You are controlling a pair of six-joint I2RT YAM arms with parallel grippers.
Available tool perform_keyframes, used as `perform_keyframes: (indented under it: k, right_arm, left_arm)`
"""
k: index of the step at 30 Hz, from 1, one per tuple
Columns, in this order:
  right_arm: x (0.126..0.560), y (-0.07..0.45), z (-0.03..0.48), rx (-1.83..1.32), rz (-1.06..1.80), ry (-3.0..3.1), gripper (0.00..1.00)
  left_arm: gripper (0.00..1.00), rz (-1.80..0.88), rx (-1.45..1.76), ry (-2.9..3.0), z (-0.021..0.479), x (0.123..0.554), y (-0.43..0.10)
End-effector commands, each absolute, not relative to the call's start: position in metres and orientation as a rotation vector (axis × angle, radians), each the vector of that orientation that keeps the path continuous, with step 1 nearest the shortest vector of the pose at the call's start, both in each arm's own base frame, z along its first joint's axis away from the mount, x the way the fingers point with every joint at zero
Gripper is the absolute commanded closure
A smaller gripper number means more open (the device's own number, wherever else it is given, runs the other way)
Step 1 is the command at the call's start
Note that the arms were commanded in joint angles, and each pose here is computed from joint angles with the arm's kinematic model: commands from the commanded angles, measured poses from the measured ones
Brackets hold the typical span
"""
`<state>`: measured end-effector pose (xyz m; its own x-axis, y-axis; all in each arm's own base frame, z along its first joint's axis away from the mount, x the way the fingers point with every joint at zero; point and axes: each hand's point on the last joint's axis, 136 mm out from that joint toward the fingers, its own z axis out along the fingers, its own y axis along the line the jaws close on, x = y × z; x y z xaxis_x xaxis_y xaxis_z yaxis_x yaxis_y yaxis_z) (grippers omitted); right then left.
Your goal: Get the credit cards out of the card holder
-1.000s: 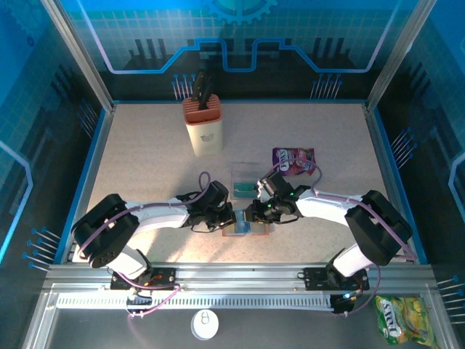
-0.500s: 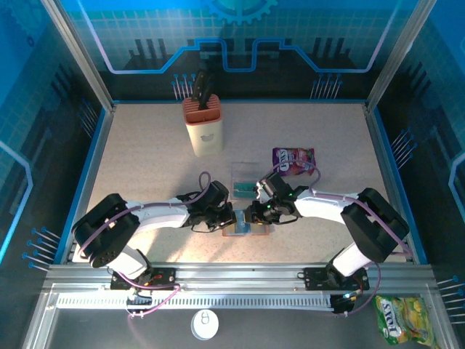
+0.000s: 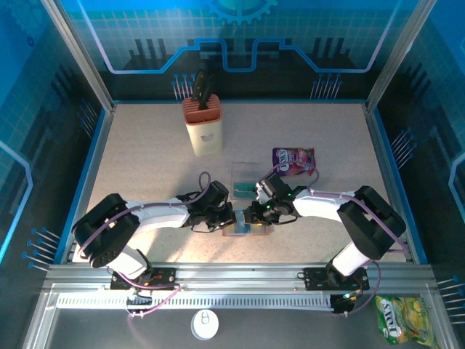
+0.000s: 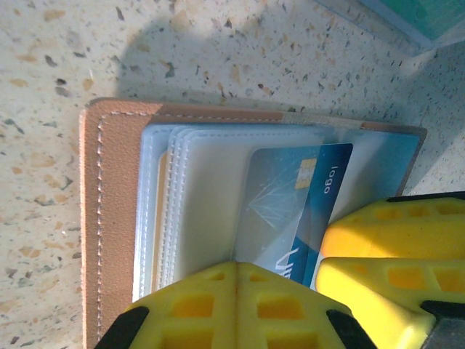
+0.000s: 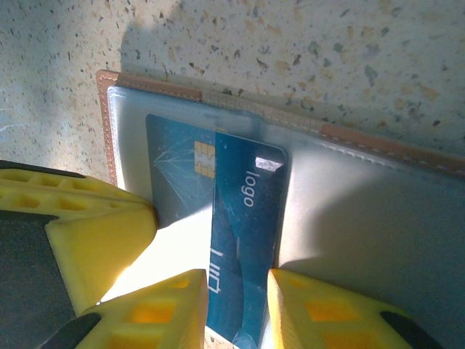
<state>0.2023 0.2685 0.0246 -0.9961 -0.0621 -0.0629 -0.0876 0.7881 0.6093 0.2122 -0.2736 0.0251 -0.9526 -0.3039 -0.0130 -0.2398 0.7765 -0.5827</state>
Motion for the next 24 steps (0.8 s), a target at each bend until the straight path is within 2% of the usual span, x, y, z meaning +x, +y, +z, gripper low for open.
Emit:
perform_keyframes:
  k: [1, 15, 24]
  right_arm:
    - [0.201, 0.264, 0.017, -0.087, 0.989, 2.969, 0.71]
    - [0.201, 0.262, 0.018, -0.077, 0.974, 2.971, 0.69]
    - [0.203, 0.274, 0.033, -0.083, 1.102, 2.909, 0.75]
  left_arm:
    - [1.0, -0.809, -0.46, 2.919, 0.011, 0.2, -0.259]
    - [1.0, -0.807, -0.462, 2.916, 0.011, 0.201, -0.259]
    - [1.0, -0.813, -0.461, 2.914, 0.011, 0.201, -0.259]
